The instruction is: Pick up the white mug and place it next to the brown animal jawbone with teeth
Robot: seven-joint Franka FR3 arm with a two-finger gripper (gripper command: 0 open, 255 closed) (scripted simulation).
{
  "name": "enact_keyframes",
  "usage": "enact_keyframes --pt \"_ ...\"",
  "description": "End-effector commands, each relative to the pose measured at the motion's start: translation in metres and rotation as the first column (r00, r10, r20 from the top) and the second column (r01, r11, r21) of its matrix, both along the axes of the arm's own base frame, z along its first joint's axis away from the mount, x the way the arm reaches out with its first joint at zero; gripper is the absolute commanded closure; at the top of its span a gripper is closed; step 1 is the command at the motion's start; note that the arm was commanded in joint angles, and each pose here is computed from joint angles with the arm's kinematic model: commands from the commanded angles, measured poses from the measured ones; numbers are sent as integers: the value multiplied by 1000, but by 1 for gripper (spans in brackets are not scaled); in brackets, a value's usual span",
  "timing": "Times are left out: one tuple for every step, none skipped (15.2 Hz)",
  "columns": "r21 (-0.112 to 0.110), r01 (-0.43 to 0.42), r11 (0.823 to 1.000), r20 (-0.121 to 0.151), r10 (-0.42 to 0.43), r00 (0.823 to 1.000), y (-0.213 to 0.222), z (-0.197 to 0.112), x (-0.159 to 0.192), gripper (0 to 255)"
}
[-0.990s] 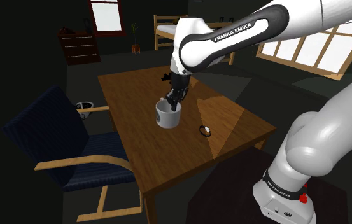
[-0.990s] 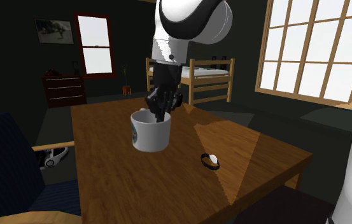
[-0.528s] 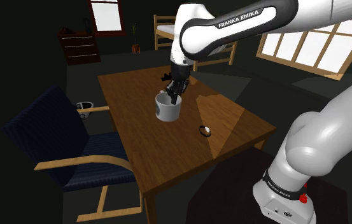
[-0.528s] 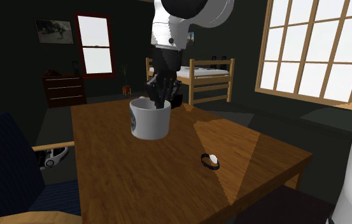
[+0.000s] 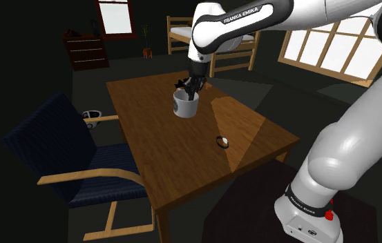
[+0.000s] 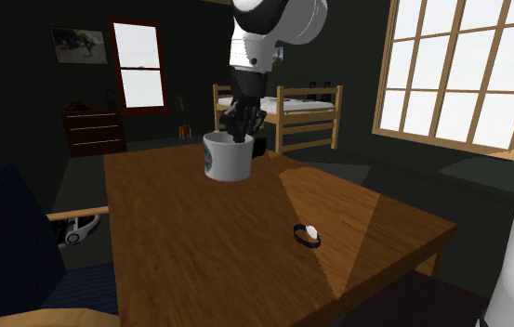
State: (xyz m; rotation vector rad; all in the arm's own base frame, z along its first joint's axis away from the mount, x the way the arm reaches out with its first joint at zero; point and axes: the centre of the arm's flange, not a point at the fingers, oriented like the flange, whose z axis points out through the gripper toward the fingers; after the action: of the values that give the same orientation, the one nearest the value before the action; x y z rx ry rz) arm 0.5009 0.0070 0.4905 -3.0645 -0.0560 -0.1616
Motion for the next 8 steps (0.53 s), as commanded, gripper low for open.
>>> enact_keyframes --pt "-1 -1 1000 0 1 1000 -23 1 14 255" --pt "-1 -1 1000 0 1 1000 -34 1 21 255" --pt "-1 -1 1000 0 1 1000 -45 1 28 255" --pt "-1 -1 1000 0 1 1000 -56 1 36 255" --pt "-1 -1 1000 0 1 1000 -67 1 43 255" --pt "-1 -1 1000 0 1 1000 -78 1 50 255" --pt "-1 -1 1000 0 1 1000 -89 1 58 255" --pt "-1 -1 1000 0 1 1000 -100 1 65 255"
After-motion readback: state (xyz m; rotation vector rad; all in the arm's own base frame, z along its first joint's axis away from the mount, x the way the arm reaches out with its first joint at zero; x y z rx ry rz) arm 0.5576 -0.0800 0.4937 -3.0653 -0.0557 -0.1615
